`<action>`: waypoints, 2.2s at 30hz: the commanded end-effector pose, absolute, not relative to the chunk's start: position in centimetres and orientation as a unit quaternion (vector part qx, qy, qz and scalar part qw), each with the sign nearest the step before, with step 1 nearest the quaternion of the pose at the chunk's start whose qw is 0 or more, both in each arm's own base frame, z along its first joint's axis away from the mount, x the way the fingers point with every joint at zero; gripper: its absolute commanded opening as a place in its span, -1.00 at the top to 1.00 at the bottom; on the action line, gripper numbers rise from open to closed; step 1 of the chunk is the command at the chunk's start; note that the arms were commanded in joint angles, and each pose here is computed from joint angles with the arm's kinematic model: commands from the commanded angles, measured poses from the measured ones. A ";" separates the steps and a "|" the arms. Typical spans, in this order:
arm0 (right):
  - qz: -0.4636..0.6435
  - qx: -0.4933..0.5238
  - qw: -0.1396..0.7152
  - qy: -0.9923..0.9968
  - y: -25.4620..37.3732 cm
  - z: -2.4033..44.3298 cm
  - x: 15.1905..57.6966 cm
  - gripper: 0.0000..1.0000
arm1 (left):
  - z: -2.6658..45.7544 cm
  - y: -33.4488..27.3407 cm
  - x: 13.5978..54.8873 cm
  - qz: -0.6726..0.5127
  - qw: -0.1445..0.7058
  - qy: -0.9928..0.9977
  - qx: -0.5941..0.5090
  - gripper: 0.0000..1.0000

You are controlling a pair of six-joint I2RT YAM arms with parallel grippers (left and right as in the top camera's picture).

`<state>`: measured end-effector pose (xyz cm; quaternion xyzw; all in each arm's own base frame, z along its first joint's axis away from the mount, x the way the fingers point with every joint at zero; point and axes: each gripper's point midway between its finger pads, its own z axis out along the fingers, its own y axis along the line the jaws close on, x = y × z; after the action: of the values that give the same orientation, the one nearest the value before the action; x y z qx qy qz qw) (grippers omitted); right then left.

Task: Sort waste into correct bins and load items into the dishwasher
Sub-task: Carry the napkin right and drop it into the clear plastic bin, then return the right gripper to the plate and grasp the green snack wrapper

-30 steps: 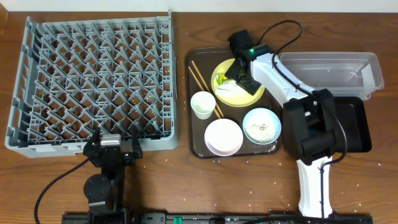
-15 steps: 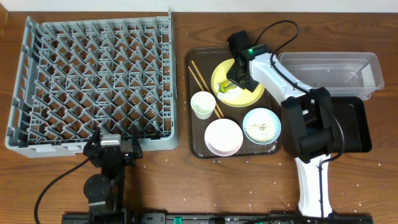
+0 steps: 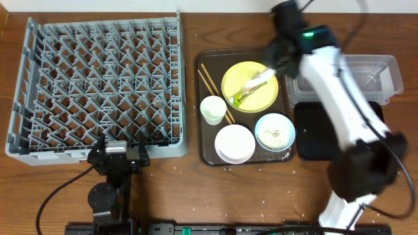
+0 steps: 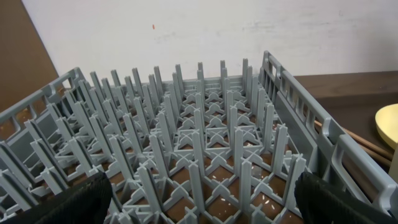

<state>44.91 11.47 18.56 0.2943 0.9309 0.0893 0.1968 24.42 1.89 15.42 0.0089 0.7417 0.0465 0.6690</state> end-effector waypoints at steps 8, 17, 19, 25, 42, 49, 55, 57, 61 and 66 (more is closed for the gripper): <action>-0.014 0.516 0.188 0.836 -4.5 15.5 44.2 0.98 | 13.9 1.8 24.4 0.044 0.653 0.756 0.012 -0.89; -0.024 0.582 0.172 0.795 -8.9 11.3 43.3 0.24 | 13.9 1.8 24.4 0.044 0.653 0.756 0.012 -0.89; -0.013 0.553 0.176 0.814 -8.6 11.6 43.9 -0.17 | 13.9 1.8 24.4 0.044 0.653 0.756 0.012 -0.89; 0.054 0.441 0.208 0.872 -5.7 15.4 46.1 -0.12 | 13.9 1.8 24.4 0.044 0.653 0.756 0.012 -0.89; 0.103 0.256 0.235 0.932 16.6 15.6 46.7 -0.24 | 13.9 1.8 24.4 0.044 0.653 0.756 0.012 -0.89; 0.063 0.265 0.194 0.942 18.6 9.8 46.1 -0.24 | 13.9 1.8 24.4 0.044 0.653 0.756 0.012 -0.89; 0.038 0.263 0.141 0.954 18.5 5.5 45.0 -0.23 | 13.9 1.8 24.4 0.044 0.653 0.756 0.012 -0.89; 0.031 0.262 0.129 0.956 18.4 4.5 44.7 -0.25 | 13.9 1.8 24.4 0.044 0.653 0.756 0.012 -0.90; 0.020 0.261 0.108 0.959 18.4 2.4 44.2 -0.23 | 13.9 1.8 24.4 0.044 0.653 0.756 0.012 -0.89; 0.012 0.263 0.089 0.961 18.3 0.4 43.9 0.43 | 13.9 1.8 24.4 0.044 0.653 0.756 0.012 -0.89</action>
<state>43.87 18.34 1.41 0.2552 0.9619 0.0160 0.0964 24.42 1.89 15.42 0.0089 0.7417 0.0465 0.6690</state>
